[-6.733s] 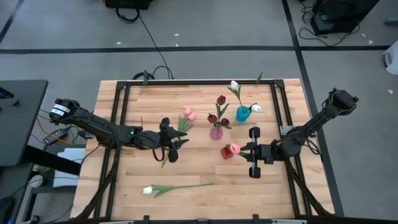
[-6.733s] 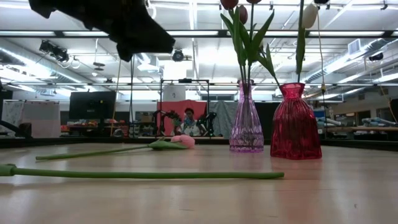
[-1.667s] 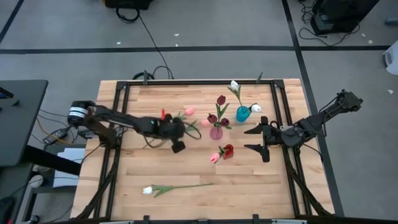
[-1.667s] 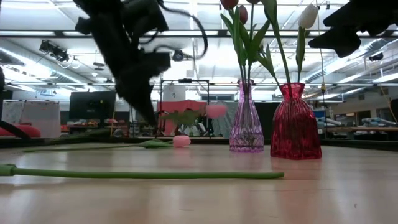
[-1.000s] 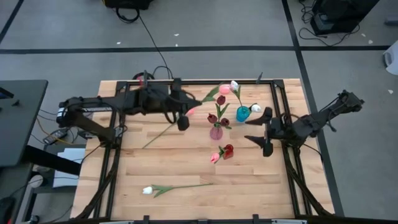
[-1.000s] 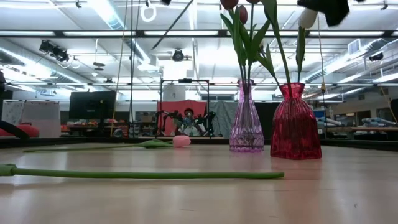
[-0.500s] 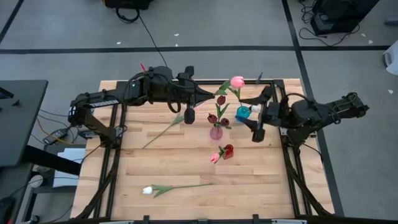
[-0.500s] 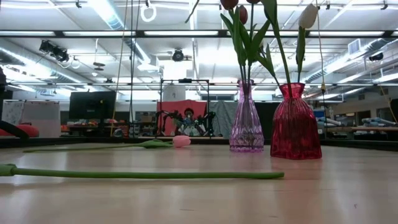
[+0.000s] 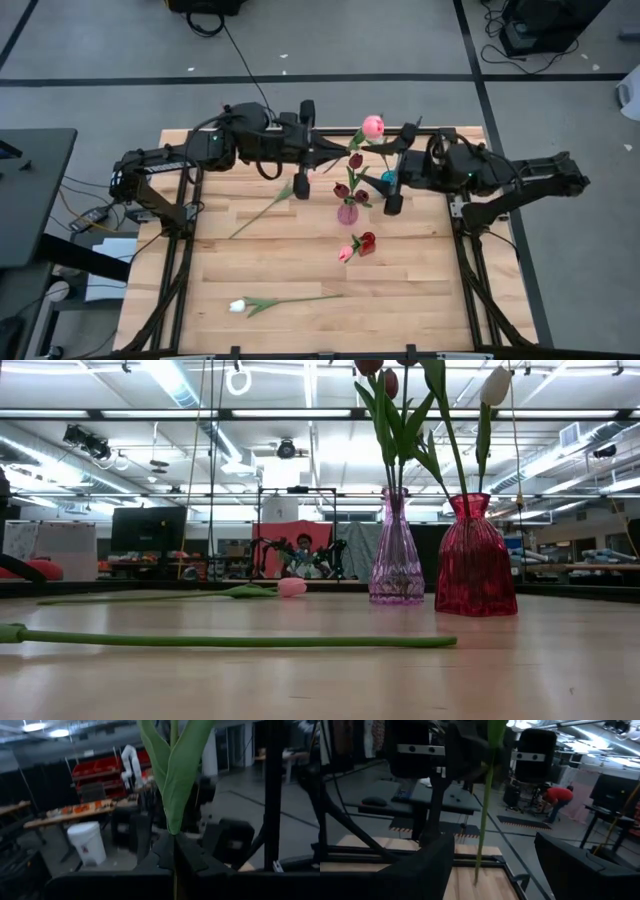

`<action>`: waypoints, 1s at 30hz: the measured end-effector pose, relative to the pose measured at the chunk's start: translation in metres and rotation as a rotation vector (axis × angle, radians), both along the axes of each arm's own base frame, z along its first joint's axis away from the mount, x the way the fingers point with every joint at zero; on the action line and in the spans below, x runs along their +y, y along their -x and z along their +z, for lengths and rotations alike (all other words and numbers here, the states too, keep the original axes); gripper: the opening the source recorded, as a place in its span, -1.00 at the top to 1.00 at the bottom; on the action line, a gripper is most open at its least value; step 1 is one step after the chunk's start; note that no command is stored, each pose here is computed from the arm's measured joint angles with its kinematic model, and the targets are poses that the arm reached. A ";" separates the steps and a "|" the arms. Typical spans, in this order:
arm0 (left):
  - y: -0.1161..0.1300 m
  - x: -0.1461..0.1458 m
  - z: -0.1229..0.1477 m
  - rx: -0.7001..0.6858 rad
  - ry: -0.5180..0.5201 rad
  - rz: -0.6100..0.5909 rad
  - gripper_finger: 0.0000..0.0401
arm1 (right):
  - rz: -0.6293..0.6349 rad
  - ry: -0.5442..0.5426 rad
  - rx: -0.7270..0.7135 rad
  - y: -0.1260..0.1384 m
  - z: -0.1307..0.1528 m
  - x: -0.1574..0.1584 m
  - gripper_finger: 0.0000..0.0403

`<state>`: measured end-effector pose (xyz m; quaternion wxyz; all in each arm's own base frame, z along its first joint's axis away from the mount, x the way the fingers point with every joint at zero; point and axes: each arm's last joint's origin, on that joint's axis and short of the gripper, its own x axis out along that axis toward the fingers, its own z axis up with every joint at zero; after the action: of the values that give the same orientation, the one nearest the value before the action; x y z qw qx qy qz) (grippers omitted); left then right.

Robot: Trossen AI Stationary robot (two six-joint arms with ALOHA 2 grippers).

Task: Sort flowers into vase by color
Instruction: Put the pink flower into the red vase

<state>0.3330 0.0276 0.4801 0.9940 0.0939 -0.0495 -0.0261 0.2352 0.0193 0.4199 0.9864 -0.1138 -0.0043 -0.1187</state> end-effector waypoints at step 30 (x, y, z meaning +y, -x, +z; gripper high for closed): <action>-0.001 -0.001 -0.001 -0.001 -0.032 -0.029 0.98 | 0.151 0.045 -0.113 -0.033 0.020 -0.019 0.34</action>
<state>0.3342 0.0268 0.4792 0.9919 0.1090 -0.0509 -0.0413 0.2679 -0.0001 0.4397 0.9879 -0.1284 -0.0713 -0.0499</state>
